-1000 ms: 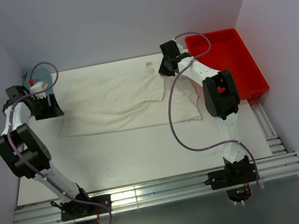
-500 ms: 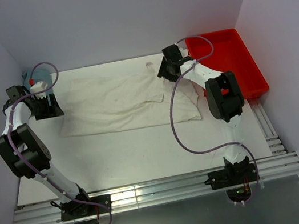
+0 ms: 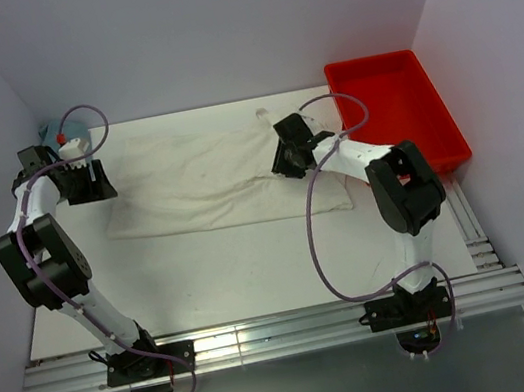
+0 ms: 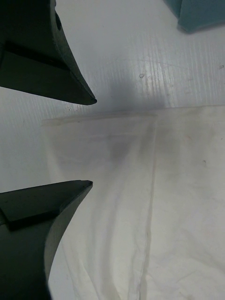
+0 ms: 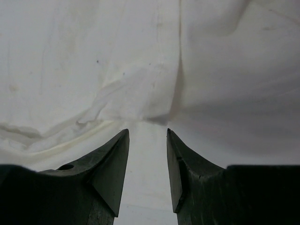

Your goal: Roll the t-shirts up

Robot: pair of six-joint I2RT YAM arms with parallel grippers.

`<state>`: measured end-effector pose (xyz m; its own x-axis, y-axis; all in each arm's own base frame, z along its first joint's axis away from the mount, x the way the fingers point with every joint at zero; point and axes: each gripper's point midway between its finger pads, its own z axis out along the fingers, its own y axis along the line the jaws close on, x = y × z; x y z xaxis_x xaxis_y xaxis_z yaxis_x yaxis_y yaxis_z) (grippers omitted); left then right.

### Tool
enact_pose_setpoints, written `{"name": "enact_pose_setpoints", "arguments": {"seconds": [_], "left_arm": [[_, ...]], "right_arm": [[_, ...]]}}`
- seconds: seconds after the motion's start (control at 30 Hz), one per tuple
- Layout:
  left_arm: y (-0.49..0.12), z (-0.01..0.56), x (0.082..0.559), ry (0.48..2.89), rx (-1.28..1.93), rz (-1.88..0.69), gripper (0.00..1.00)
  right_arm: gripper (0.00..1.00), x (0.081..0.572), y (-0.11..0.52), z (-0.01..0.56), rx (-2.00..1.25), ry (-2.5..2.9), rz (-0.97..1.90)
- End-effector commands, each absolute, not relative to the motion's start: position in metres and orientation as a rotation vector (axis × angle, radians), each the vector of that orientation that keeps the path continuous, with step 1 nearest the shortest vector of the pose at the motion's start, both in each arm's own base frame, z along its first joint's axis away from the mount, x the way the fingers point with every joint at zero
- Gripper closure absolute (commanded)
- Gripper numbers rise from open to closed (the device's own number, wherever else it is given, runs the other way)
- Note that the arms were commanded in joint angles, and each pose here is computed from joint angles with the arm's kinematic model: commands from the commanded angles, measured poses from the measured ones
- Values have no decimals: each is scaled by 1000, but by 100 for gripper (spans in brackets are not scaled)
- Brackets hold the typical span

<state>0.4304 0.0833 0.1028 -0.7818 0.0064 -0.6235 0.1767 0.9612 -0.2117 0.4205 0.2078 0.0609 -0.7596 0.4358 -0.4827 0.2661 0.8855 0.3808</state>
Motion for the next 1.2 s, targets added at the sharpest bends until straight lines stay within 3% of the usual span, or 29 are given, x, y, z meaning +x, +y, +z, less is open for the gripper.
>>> {"name": "enact_pose_setpoints", "arguments": {"seconds": [0.0, 1.17], "left_arm": [[81, 117, 443, 2394, 145, -350, 29], [82, 106, 442, 2416, 143, -351, 30]], "right_arm": [[55, 427, 224, 60, 509, 2439, 437], [54, 426, 208, 46, 545, 2449, 337]]}}
